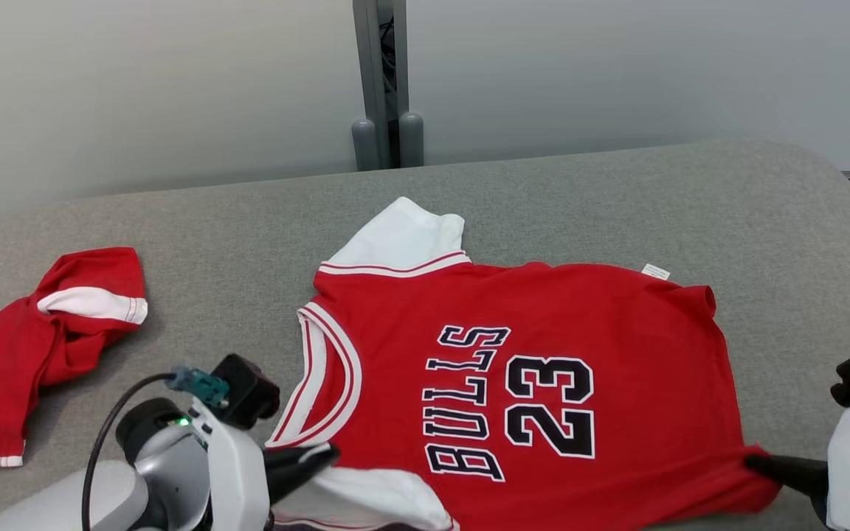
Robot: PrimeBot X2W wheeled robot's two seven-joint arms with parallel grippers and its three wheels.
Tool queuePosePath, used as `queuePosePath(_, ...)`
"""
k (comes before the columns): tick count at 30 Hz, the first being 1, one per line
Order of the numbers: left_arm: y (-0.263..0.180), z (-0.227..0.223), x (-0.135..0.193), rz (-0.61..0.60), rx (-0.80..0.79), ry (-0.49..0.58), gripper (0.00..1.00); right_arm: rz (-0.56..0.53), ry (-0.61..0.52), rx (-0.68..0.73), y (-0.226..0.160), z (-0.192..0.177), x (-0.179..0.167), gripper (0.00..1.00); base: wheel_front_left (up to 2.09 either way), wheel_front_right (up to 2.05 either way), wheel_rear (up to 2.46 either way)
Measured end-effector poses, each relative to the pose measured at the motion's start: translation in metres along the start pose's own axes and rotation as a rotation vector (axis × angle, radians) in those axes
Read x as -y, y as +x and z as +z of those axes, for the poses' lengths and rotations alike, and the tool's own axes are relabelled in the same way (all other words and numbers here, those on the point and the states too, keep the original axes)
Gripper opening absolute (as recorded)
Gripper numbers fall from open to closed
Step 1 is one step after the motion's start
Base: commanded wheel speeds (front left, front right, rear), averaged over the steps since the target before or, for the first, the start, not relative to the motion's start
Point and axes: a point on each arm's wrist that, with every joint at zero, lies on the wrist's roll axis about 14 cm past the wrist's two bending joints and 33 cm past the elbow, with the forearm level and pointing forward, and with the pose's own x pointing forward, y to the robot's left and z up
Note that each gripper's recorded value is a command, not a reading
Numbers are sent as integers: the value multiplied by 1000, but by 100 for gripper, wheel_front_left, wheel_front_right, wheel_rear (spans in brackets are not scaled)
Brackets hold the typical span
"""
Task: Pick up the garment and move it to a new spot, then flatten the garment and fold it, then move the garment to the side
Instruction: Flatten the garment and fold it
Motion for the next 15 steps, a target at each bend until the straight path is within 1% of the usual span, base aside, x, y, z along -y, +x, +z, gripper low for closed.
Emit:
queuePosePath(4, 6, 18, -21, 65, 76, 43, 0, -4, 13, 62, 3, 17, 3, 0, 0, 0, 0)
queuePosePath(7, 14, 22, -32, 95, 102, 63, 0, -12, 21, 77, 7, 19, 6, 0, 0, 0, 0)
queuePosePath(11, 25, 19, -43, 116, 110, 64, 0, -19, 24, 117, 12, 29, 9, 0, 0, 0, 0)
queuePosePath(15, 36, 28, -56, 143, 140, 89, 0, -28, 36, 136, 18, 36, 13, 0, 0, 0, 0)
